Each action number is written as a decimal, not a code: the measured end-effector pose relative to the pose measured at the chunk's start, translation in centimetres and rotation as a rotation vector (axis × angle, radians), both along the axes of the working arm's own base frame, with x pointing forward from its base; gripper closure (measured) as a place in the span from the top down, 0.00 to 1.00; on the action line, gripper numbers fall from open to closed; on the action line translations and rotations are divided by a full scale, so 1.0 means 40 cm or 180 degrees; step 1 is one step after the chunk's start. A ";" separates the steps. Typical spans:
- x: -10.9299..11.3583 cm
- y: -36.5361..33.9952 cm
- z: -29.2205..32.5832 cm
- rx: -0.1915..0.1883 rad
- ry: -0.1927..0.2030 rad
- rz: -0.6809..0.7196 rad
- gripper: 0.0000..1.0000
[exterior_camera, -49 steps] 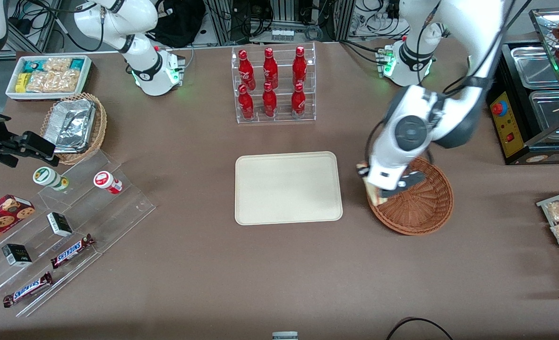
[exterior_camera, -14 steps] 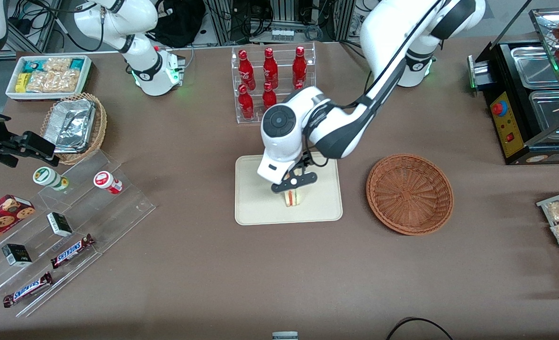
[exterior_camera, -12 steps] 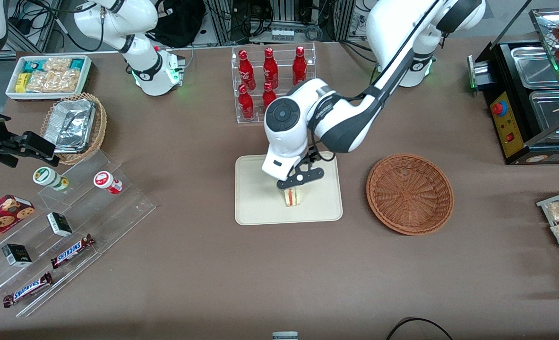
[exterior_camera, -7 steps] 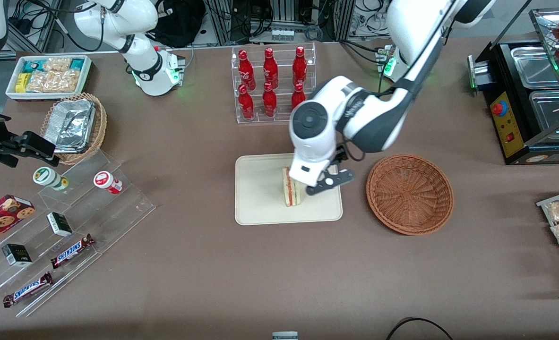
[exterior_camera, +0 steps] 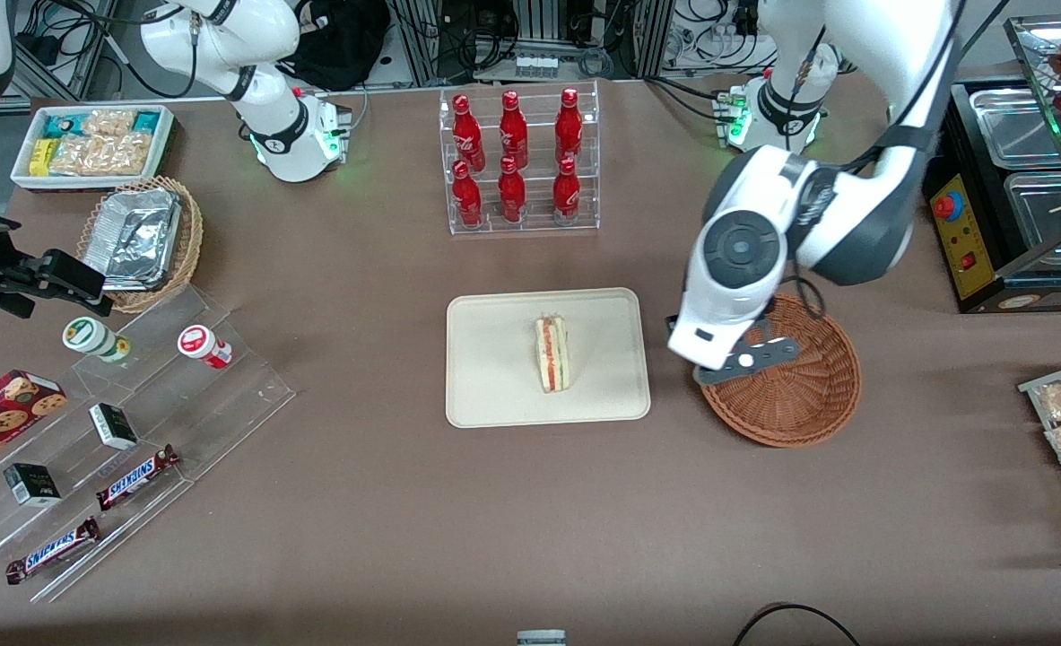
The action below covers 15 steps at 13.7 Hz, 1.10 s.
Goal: Place sandwich from basket to tray
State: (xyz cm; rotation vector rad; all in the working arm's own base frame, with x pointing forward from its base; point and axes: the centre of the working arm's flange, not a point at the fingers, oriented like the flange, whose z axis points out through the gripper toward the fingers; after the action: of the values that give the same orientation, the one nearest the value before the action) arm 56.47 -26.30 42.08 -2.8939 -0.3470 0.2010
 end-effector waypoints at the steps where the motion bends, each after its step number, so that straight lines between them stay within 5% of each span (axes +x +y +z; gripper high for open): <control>1: 0.000 0.037 0.009 -0.0002 0.0014 -0.0029 1.00; 7: -0.029 0.229 0.121 -0.0220 0.0246 -0.0482 1.00; 11: -0.053 0.325 0.214 -0.0258 0.0279 -0.0771 1.00; 15: -0.089 0.431 0.310 -0.0439 0.0381 -0.0967 1.00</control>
State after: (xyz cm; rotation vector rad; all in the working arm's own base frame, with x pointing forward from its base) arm 52.89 -9.05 54.48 -3.0018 0.1329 0.3559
